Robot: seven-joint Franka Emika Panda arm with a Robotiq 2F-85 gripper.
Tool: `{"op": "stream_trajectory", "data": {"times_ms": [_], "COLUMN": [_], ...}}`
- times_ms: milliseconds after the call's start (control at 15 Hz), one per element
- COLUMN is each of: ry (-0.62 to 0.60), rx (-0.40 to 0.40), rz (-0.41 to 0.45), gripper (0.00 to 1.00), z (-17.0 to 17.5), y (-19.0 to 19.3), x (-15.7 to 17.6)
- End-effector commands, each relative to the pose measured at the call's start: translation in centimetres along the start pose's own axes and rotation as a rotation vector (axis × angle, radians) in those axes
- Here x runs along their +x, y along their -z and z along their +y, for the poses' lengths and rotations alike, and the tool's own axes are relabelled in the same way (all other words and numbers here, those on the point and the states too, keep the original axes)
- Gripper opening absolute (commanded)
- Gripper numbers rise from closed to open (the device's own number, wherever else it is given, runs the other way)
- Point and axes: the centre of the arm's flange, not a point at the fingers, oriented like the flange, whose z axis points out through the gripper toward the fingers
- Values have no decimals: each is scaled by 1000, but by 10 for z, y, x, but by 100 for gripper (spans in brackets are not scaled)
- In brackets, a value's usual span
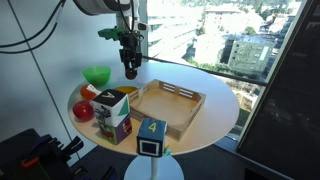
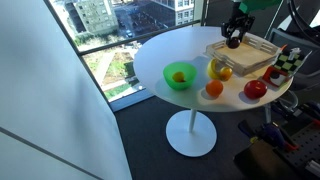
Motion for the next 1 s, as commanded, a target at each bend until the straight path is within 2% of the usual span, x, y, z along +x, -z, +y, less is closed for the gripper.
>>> {"op": "stream_trajectory", "data": {"times_ms": [0, 533, 933], "ry": [-69, -162, -196], "rx": [9, 12, 28], "rz": [-1, -24, 4], "gripper": [34, 34, 34], "z": [23, 65, 86], "y": [-5, -41, -59], "x": [-5, -5, -4]}}
